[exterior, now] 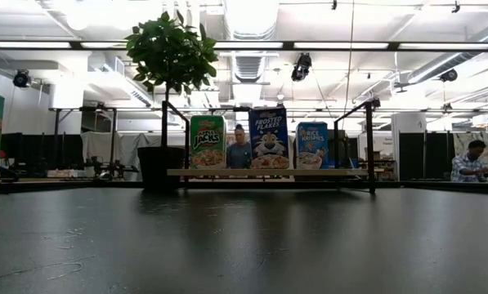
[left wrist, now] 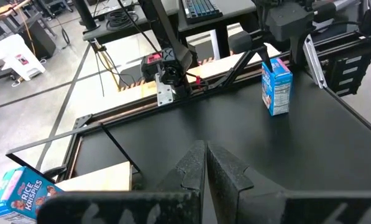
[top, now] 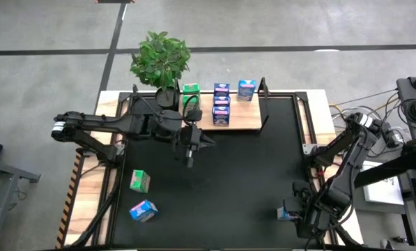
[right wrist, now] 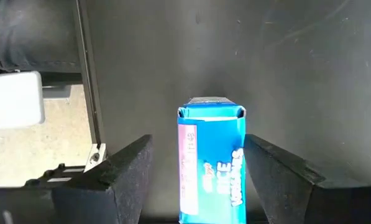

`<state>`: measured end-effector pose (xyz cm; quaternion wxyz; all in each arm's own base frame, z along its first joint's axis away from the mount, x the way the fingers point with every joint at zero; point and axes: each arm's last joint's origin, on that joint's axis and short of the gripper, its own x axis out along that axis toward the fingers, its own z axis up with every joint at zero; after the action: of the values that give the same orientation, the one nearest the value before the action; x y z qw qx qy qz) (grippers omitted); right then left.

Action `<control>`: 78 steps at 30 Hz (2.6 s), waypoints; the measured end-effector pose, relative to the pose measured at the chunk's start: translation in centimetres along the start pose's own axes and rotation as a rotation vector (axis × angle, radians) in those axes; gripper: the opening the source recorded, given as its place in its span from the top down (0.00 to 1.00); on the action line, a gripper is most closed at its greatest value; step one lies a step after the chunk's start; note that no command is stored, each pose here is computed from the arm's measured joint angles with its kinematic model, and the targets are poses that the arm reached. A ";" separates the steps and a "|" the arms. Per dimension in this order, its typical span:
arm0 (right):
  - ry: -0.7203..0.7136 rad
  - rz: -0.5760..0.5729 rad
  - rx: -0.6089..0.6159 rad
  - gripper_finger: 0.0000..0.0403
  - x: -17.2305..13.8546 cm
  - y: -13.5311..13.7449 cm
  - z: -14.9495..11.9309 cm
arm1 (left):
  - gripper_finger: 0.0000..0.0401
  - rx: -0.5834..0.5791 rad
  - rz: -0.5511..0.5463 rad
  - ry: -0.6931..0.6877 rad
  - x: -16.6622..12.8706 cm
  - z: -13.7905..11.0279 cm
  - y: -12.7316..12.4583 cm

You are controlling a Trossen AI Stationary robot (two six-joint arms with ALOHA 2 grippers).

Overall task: Stack cereal on shelf
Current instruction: Put the right light blue cereal box aligned with the light blue cereal box on the shelf

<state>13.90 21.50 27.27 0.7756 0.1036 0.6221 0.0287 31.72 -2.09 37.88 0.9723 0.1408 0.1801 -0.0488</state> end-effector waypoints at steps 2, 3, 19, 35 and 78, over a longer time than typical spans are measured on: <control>0.004 -0.008 -0.003 0.41 0.3 0.1 0.0 | 1.00 0.004 0.000 0.000 0.0 0.0 0.0; 0.006 -0.013 -0.007 0.41 0.4 0.2 0.0 | 1.00 0.004 0.000 0.001 0.0 0.0 0.0; 0.019 -0.032 0.052 0.45 0.8 0.2 0.0 | 1.00 0.004 -0.003 0.011 0.0 -0.1 0.0; 0.054 -0.005 0.120 0.46 -0.3 -0.4 -0.3 | 1.00 0.004 -0.007 0.024 0.0 -0.2 -0.1; 0.019 -0.023 0.357 0.36 -2.3 -0.3 2.8 | 1.00 0.023 -0.007 0.012 -0.8 0.1 0.0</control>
<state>16.08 20.41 30.00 0.7392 0.2323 0.6257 -0.0902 30.95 -2.07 38.23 0.9693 0.1517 0.1860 -0.0532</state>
